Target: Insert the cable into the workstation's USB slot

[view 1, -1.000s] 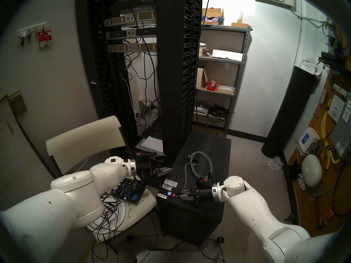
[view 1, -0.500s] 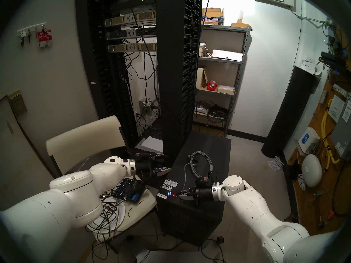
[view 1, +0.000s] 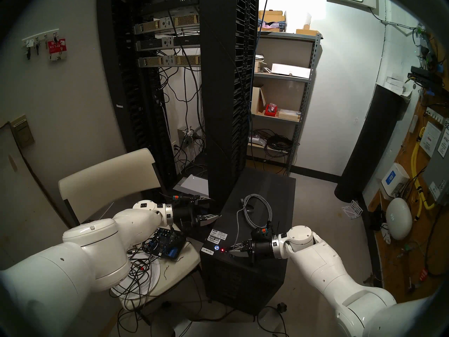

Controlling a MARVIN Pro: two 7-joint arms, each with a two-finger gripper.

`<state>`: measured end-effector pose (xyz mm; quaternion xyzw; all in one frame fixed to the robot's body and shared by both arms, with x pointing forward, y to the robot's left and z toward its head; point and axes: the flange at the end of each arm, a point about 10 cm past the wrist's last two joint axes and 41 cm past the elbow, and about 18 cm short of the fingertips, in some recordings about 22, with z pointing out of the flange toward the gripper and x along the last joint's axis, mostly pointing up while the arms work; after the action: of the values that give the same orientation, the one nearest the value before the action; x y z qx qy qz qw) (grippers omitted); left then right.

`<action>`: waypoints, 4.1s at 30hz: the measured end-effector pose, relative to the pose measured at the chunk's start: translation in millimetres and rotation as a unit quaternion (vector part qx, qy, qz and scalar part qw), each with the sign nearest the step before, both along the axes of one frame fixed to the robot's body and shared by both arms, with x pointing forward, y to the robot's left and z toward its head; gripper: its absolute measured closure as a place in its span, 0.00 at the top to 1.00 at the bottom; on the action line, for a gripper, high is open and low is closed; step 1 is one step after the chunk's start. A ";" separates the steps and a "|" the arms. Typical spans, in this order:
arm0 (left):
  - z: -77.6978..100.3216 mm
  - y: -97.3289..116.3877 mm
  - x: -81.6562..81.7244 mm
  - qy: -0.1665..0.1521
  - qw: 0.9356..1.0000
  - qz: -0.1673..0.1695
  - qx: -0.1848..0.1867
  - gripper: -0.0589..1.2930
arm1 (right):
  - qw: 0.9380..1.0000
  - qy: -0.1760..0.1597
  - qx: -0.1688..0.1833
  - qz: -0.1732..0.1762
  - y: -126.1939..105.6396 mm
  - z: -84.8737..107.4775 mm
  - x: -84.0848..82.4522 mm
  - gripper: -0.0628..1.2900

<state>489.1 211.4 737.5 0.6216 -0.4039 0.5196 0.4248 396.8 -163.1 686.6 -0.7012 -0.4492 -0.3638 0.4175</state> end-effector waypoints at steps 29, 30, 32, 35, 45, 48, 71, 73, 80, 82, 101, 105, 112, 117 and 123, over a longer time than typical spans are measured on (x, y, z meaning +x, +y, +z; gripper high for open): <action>-1.2 -1.8 -0.2 0.004 1.000 0.001 -0.001 0.97 | 1.000 -0.020 0.001 -0.005 -12.3 5.5 -13.4 0.93; -1.2 -1.8 -0.2 0.004 1.000 0.002 -0.001 0.97 | 1.000 -0.022 0.000 -0.009 -14.6 7.1 -13.1 0.93; -1.2 -1.7 -0.2 0.004 1.000 0.002 -0.002 0.97 | 1.000 -0.024 -0.003 -0.015 -19.1 10.1 -12.5 0.93; -1.1 -1.5 -0.1 0.004 1.000 0.003 -0.003 0.97 | 0.999 -0.027 -0.008 -0.024 -26.7 14.4 -12.0 0.93; -2.4 1.3 -2.0 0.019 1.000 -0.002 -0.001 0.97 | 0.999 -0.028 -0.020 -0.042 -42.6 20.0 -14.9 0.93; -1.9 2.4 -3.8 0.032 0.999 -0.013 -0.001 0.97 | 0.998 -0.029 -0.021 -0.046 -44.7 20.1 -16.1 0.93; -8.5 0.3 -29.3 0.094 0.993 -0.047 -0.052 0.97 | 0.994 -0.065 -0.029 -0.084 -64.8 32.9 -19.1 0.93; -10.1 -1.3 -32.1 0.098 0.993 -0.046 -0.055 0.97 | 0.994 -0.066 -0.029 -0.086 -65.8 33.6 -19.5 0.93; -13.0 -6.3 -39.1 0.107 0.992 -0.031 -0.059 0.97 | 0.993 -0.069 -0.029 -0.091 -68.0 34.8 -20.9 0.93; -13.0 -7.1 -39.7 0.108 0.992 -0.027 -0.059 0.97 | 0.993 -0.070 -0.029 -0.091 -68.1 35.0 -20.9 0.93; -5.3 -5.0 -53.3 0.110 0.993 0.017 -0.036 0.97 | 0.993 -0.075 -0.024 -0.087 -64.6 37.7 -19.7 0.93; -4.2 -3.1 -56.3 0.106 0.994 0.022 -0.030 0.97 | 0.993 -0.075 -0.023 -0.086 -64.2 38.1 -19.5 0.93; -1.8 1.0 -57.6 0.101 0.994 0.030 -0.024 0.97 | 0.993 -0.076 -0.021 -0.087 -64.0 38.7 -19.1 0.93; -0.3 2.9 -57.4 0.099 0.994 0.033 -0.023 0.97 | 0.993 -0.076 -0.020 -0.087 -64.0 38.9 -19.0 0.93; 0.8 4.4 -57.4 0.099 0.994 0.036 -0.023 0.97 | 0.993 -0.077 -0.020 -0.087 -63.9 39.0 -18.8 0.93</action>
<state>431.8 215.7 738.2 0.6742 -0.3257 0.4796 0.4575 378.0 -227.0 725.7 -0.7157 -0.4243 -0.4424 0.3348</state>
